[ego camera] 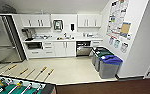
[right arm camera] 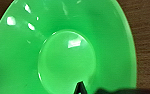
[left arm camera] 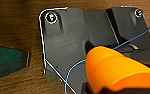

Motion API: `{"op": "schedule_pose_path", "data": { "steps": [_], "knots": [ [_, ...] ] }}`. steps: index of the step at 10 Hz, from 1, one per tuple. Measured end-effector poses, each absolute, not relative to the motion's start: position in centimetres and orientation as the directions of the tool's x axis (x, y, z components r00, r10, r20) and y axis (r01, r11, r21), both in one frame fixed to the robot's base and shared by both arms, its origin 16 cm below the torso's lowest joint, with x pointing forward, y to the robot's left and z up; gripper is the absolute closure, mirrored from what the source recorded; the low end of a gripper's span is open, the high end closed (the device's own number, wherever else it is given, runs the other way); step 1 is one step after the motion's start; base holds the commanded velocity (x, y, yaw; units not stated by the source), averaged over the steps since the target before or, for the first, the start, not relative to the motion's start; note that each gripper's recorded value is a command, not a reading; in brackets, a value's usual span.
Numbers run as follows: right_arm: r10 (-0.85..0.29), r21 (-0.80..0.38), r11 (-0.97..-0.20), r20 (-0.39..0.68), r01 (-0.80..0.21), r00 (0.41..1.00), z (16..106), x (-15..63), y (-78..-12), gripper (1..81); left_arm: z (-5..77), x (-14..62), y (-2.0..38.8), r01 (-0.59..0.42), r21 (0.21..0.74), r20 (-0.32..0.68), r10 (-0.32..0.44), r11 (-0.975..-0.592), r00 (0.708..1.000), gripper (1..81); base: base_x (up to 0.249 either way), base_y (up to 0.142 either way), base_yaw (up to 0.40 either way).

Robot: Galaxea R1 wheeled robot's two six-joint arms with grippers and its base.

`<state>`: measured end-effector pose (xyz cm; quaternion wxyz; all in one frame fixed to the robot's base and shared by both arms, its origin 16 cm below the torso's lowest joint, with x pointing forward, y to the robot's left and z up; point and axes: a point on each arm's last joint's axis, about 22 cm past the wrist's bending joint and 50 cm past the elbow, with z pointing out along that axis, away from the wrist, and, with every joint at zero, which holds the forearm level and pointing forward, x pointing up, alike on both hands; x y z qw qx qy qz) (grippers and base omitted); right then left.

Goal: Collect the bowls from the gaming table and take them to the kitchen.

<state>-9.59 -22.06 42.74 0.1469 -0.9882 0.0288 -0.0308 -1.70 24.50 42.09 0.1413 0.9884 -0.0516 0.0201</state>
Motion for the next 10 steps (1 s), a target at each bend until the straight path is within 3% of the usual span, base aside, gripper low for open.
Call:
{"op": "schedule_pose_path", "data": {
  "steps": [4,10],
  "knots": [
    [-0.066,-0.292,-0.955,0.051,-0.048,0.997,42.73,-9.58,-21.98,81.1,42.09,-1.57,24.36,-0.108,0.279,0.056,-0.096,-0.954,0.994,81.1,0.143,-0.067,0.000],
    [-0.066,-0.292,-0.955,0.053,-0.048,0.996,42.73,-9.46,-22.02,81.1,42.09,-1.46,24.42,-0.108,0.278,0.057,-0.096,-0.954,0.994,81.1,0.144,0.000,0.000]
  ]
}}
